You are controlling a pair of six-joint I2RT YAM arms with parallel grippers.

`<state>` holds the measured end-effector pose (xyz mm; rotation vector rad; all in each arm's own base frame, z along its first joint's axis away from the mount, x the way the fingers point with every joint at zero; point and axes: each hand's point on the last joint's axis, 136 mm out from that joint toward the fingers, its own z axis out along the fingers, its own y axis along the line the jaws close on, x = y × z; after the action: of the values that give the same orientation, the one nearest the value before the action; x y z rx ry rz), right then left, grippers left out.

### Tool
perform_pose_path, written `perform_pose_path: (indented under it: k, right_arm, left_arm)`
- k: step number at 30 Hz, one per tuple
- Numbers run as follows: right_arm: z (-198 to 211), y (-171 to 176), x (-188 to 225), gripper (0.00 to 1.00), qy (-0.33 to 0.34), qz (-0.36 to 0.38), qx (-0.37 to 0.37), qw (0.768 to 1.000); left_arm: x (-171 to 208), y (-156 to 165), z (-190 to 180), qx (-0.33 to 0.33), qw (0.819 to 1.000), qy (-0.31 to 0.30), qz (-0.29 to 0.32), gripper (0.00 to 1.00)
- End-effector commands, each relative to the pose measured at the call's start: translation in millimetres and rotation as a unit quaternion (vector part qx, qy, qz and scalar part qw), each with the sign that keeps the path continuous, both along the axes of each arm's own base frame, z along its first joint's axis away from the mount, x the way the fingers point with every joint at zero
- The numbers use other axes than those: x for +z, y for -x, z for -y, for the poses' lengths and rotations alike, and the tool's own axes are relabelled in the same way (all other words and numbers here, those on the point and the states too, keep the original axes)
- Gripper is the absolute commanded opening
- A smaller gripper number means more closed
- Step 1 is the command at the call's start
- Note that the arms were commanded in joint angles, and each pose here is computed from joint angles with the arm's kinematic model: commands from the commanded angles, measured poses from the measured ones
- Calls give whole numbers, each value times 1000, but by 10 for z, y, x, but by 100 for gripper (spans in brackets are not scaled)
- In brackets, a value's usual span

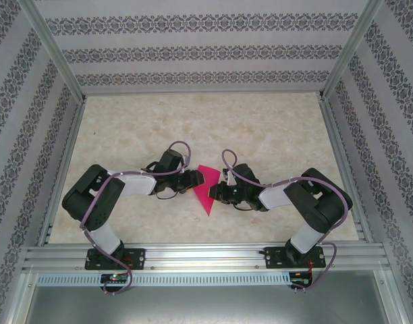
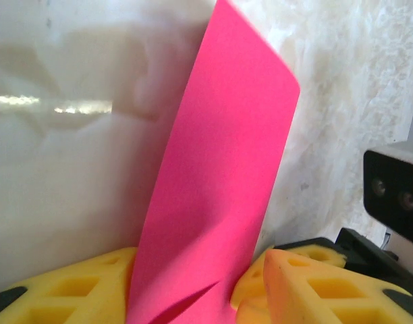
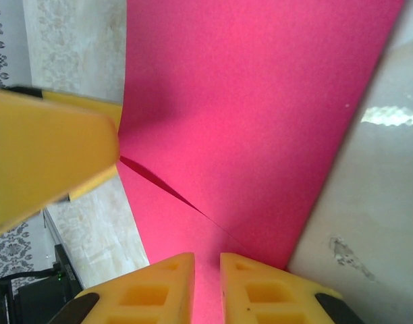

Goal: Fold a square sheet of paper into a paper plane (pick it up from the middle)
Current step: Fold the wing for the fifth time at the center of the table.

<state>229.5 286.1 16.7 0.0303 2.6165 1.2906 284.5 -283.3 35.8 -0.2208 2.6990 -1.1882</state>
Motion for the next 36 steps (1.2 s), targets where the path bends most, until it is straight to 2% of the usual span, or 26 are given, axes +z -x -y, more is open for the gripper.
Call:
perform_pose_path:
  k: [1, 6, 12, 16, 21, 26, 29, 33, 36]
  right_arm:
    - [217, 127, -573, 18, 89, -24, -4, 996]
    - [220, 123, -565, 18, 85, -26, -1, 996]
    - [203, 88, -493, 20, 82, -22, -3, 996]
    - [179, 23, -335, 23, 79, -11, -10, 997]
    - [187, -73, -62, 28, 109, 21, -17, 994]
    - [327, -104, 226, 42, 185, 89, -36, 978]
    - [373, -66, 391, 44, 217, 144, -45, 964]
    - [427, -25, 631, 44, 219, 233, -72, 945]
    - [294, 77, 829, 47, 183, 329, -47, 925]
  left_arm:
    - [75, -78, 128, -38, 999, 26, 19, 52]
    - [59, -82, 152, -50, 998, 27, 14, 49]
    - [67, -76, 134, -52, 998, 22, 18, 30]
    - [123, -82, 78, -28, 999, 23, 27, 13]
    - [171, -60, -5, 12, 999, 21, 32, 5]
    - [214, -8, -156, 70, 997, -14, 43, 4]
    - [248, 26, -212, 95, 994, -29, 47, 4]
    - [265, 49, -263, 114, 992, -41, 45, 4]
    - [272, 65, -274, 120, 991, -41, 40, 4]
